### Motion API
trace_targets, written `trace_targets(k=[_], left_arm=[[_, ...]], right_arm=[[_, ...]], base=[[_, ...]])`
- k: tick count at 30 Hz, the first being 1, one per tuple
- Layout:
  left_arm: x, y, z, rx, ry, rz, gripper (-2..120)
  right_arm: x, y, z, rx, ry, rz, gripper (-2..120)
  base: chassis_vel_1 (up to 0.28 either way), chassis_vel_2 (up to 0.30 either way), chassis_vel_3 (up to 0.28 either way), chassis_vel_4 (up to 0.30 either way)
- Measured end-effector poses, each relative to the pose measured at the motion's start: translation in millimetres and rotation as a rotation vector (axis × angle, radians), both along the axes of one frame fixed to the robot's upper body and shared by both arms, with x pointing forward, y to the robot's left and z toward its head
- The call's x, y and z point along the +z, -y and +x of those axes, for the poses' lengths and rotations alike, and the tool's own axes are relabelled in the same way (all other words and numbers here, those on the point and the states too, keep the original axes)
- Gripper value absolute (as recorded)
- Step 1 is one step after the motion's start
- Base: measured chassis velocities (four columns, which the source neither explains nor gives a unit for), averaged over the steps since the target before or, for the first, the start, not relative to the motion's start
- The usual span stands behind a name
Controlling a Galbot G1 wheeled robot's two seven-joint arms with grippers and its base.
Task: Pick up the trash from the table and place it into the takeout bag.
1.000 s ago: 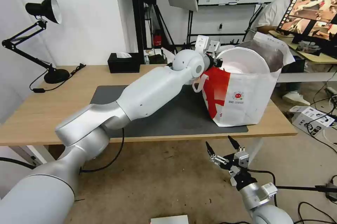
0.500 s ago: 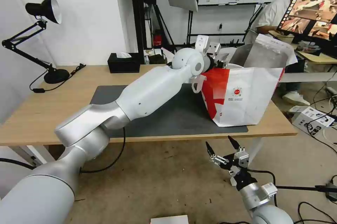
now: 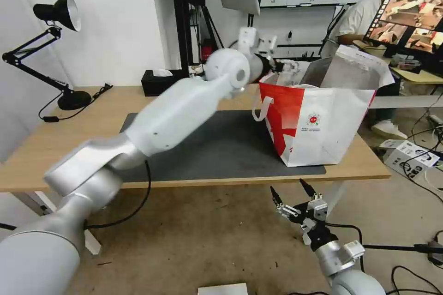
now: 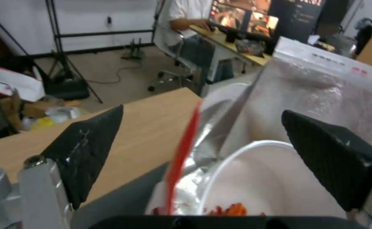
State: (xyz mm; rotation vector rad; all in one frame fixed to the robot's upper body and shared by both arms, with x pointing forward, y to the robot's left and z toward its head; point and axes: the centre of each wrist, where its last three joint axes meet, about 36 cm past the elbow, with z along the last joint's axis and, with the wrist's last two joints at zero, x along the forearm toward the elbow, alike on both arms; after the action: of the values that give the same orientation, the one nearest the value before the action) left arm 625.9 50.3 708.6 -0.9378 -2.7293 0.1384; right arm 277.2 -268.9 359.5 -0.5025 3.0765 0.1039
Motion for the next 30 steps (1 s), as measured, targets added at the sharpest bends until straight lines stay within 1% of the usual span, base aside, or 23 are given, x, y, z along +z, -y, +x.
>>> trace_targets(k=[1, 4, 5, 8, 9, 12, 13, 14, 16, 17, 18, 19, 20, 22, 23, 26, 27, 28, 30], left_arm=[[0.0, 0.0, 0.0, 0.000, 0.000, 0.000, 100], [-7.3, -35.9, -10.3, 0.045, 0.030, -0.025, 100], [-7.3, -35.9, -10.3, 0.045, 0.030, -0.025, 100], [-20.9, -71.3, -26.8, 0.077, 0.047, -0.039, 100], [-20.9, -71.3, -26.8, 0.077, 0.047, -0.039, 100], [-43.0, -108.0, -46.8, 0.112, 0.032, -0.035, 100], [-43.0, -108.0, -46.8, 0.112, 0.032, -0.035, 100], [-52.6, -121.9, -53.5, 0.131, 0.021, -0.034, 100], [-65.1, -141.1, -64.6, 0.160, 0.010, -0.036, 100], [-65.1, -141.1, -64.6, 0.160, 0.010, -0.036, 100], [-72.4, -154.5, -73.9, 0.181, 0.009, -0.041, 100], [-72.4, -154.5, -73.9, 0.181, 0.009, -0.041, 100], [-76.2, -161.6, -79.9, 0.191, 0.008, -0.045, 100], [-88.3, -183.7, -99.1, 0.224, 0.000, -0.047, 100], [-88.3, -183.7, -99.1, 0.224, 0.000, -0.047, 100], [-105.6, -213.5, -125.8, 0.279, -0.012, -0.055, 100], [-105.6, -213.5, -125.8, 0.279, -0.012, -0.055, 100], [-110.8, -219.5, -133.4, 0.290, -0.014, -0.059, 100], [-129.0, -234.6, -154.8, 0.327, -0.007, -0.059, 100]], right_arm=[[0.0, 0.0, 0.0, 0.000, 0.000, 0.000, 100], [0.0, 0.0, 0.0, 0.000, 0.000, 0.000, 100], [0.0, 0.0, 0.0, 0.000, 0.000, 0.000, 100], [0.0, 0.0, 0.0, 0.000, 0.000, 0.000, 100], [0.0, 0.0, 0.0, 0.000, 0.000, 0.000, 100], [0.0, 0.0, 0.0, 0.000, 0.000, 0.000, 100], [0.0, 0.0, 0.0, 0.000, 0.000, 0.000, 100], [0.0, 0.0, 0.0, 0.000, 0.000, 0.000, 100], [0.0, 0.0, 0.0, 0.000, 0.000, 0.000, 100], [0.0, 0.0, 0.0, 0.000, 0.000, 0.000, 100], [0.0, 0.0, 0.0, 0.000, 0.000, 0.000, 100], [0.0, 0.0, 0.0, 0.000, 0.000, 0.000, 100], [0.0, 0.0, 0.0, 0.000, 0.000, 0.000, 100], [0.0, 0.0, 0.0, 0.000, 0.000, 0.000, 100], [0.0, 0.0, 0.0, 0.000, 0.000, 0.000, 100], [0.0, 0.0, 0.0, 0.000, 0.000, 0.000, 100], [0.0, 0.0, 0.0, 0.000, 0.000, 0.000, 100], [0.0, 0.0, 0.0, 0.000, 0.000, 0.000, 100], [0.0, 0.0, 0.0, 0.000, 0.000, 0.000, 100]], base=[[0.000, 0.000, 0.000, 0.000], [0.000, 0.000, 0.000, 0.000], [0.000, 0.000, 0.000, 0.000], [0.000, 0.000, 0.000, 0.000], [0.000, 0.000, 0.000, 0.000], [0.000, 0.000, 0.000, 0.000], [0.000, 0.000, 0.000, 0.000], [0.000, 0.000, 0.000, 0.000], [0.000, 0.000, 0.000, 0.000], [0.000, 0.000, 0.000, 0.000], [0.000, 0.000, 0.000, 0.000], [0.000, 0.000, 0.000, 0.000], [0.000, 0.000, 0.000, 0.000], [0.000, 0.000, 0.000, 0.000], [0.000, 0.000, 0.000, 0.000], [0.000, 0.000, 0.000, 0.000], [0.000, 0.000, 0.000, 0.000], [0.000, 0.000, 0.000, 0.000], [0.000, 0.000, 0.000, 0.000]])
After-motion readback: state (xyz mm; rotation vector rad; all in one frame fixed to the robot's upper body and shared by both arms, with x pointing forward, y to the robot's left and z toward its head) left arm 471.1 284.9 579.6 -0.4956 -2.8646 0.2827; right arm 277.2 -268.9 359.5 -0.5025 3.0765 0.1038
